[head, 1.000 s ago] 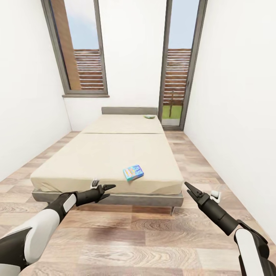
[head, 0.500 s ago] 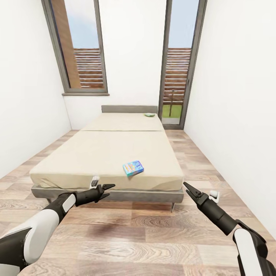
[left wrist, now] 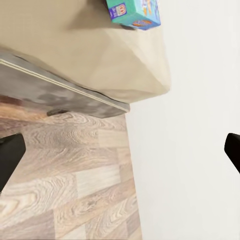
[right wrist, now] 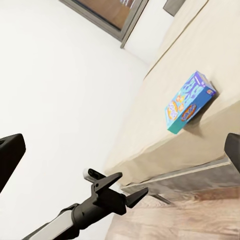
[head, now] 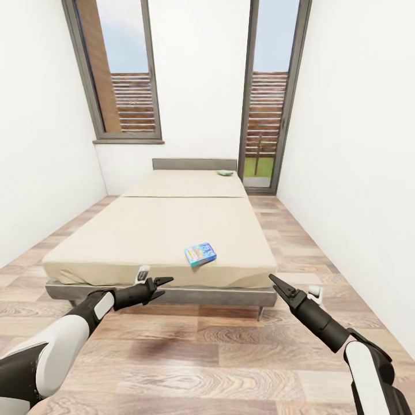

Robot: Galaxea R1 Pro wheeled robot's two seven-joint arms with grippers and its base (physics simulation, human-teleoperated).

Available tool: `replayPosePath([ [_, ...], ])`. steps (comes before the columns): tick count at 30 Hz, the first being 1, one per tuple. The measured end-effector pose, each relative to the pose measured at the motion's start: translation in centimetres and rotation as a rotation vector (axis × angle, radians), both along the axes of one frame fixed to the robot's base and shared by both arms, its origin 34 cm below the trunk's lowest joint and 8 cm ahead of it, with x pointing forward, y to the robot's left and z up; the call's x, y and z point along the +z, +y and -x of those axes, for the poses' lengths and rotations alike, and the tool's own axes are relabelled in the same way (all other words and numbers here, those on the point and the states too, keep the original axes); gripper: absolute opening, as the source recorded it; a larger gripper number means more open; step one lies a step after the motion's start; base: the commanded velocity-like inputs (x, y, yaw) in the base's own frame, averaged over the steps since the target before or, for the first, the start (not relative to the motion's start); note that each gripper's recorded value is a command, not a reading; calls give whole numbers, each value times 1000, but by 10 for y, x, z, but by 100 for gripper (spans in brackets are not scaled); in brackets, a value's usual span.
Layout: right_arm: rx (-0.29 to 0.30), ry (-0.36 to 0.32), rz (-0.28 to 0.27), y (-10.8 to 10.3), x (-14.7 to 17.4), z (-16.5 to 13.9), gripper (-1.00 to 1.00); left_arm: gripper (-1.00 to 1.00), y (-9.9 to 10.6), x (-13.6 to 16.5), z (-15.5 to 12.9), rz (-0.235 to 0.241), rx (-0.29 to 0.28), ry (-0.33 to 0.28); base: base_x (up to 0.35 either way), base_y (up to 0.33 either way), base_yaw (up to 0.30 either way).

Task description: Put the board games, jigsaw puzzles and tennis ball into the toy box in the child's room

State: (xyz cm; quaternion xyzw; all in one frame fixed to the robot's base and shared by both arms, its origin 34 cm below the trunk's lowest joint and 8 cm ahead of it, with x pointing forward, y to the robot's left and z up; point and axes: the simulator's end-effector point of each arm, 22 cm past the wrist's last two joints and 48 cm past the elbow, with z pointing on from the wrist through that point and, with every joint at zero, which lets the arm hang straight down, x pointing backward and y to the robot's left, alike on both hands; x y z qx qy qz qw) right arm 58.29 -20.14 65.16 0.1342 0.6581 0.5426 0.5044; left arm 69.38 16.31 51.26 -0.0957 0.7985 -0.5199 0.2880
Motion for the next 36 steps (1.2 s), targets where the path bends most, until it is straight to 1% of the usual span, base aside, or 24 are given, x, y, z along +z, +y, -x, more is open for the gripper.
replayPosePath([
  [7, 0, -1, 0, 0, 0, 0, 100, 100, -1, 0, 0, 0, 0, -1, 271, -6, 0],
  [12, -2, -2, 1, 0, 0, 0, 100, 100, -1, 0, 0, 0, 0, -2, 185, -83, 0],
  [21, -2, -2, 1, 0, 0, 0, 100, 100, -2, -1, 1, 1, -3, -1, 36, -34, 0],
  [28, -3, -2, 2, 0, 0, 0, 100, 100, -4, -2, 1, 3, -5, 2, 2, -172, 0],
  [36, -3, -2, 2, -1, 0, 0, 100, 100, -4, -2, 2, 3, -5, 2, 0, -37, 0],
])
